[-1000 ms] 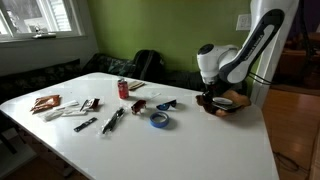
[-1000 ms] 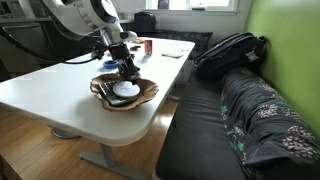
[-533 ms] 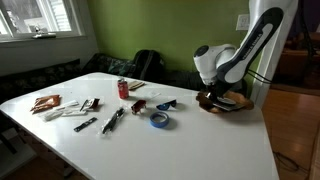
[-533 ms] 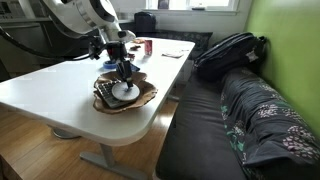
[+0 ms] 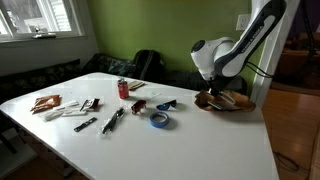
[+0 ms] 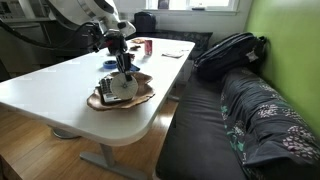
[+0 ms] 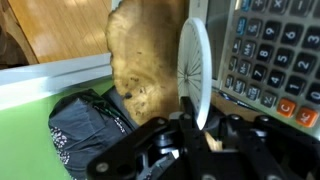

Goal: Place the white object on the tape

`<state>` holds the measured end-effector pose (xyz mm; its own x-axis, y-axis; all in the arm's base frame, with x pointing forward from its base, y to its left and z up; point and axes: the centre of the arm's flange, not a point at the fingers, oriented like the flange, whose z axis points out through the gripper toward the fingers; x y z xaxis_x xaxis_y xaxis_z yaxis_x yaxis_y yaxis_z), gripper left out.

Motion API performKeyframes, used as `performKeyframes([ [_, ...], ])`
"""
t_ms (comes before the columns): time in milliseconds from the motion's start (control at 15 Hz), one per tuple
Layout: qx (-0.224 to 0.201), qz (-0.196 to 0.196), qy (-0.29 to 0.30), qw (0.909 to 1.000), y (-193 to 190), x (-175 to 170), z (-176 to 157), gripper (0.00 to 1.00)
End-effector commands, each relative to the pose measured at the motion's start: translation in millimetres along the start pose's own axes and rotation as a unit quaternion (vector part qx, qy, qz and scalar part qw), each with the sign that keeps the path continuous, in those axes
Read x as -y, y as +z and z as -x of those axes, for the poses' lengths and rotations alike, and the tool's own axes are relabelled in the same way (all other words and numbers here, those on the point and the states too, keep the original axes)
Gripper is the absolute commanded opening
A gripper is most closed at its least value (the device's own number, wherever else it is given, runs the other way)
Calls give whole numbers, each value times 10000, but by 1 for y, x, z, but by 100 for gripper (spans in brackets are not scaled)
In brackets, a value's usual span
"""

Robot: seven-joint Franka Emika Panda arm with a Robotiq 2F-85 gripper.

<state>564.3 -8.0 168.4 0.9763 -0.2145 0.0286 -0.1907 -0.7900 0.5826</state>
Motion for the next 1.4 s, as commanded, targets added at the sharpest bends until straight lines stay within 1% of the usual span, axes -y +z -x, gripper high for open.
performKeyframes([
  [0,25,90,-222,9997,-34,-17,16,4],
  [133,-37,84,-378,9992,-50,-21,21,4],
  [267,-292,-110,-761,9966,-71,-19,30,4],
  [333,-486,-275,-1051,9929,-83,-15,36,4],
  [467,-715,-528,-1455,9854,-102,9,51,4],
  [533,-848,-657,-1657,9803,-111,26,61,4],
  [667,-1181,-853,-2082,9672,-129,55,85,4],
  [800,-1450,-993,-2536,9512,-139,85,107,4],
  [933,-1609,-1054,-3065,9322,-144,107,126,4],
  [1000,-1448,-1042,-2641,9479,-145,102,109,15],
  [1067,-1490,-1063,-2808,9422,-147,110,119,15],
  [1133,-1512,-1068,-2892,9392,-148,114,123,15],
  [1200,-1520,-1063,-2933,9379,-148,114,125,4],
  [1267,-1724,-889,-2783,9407,-148,118,122,4],
  [1333,-2042,-616,-2762,9371,-153,134,119,4],
])
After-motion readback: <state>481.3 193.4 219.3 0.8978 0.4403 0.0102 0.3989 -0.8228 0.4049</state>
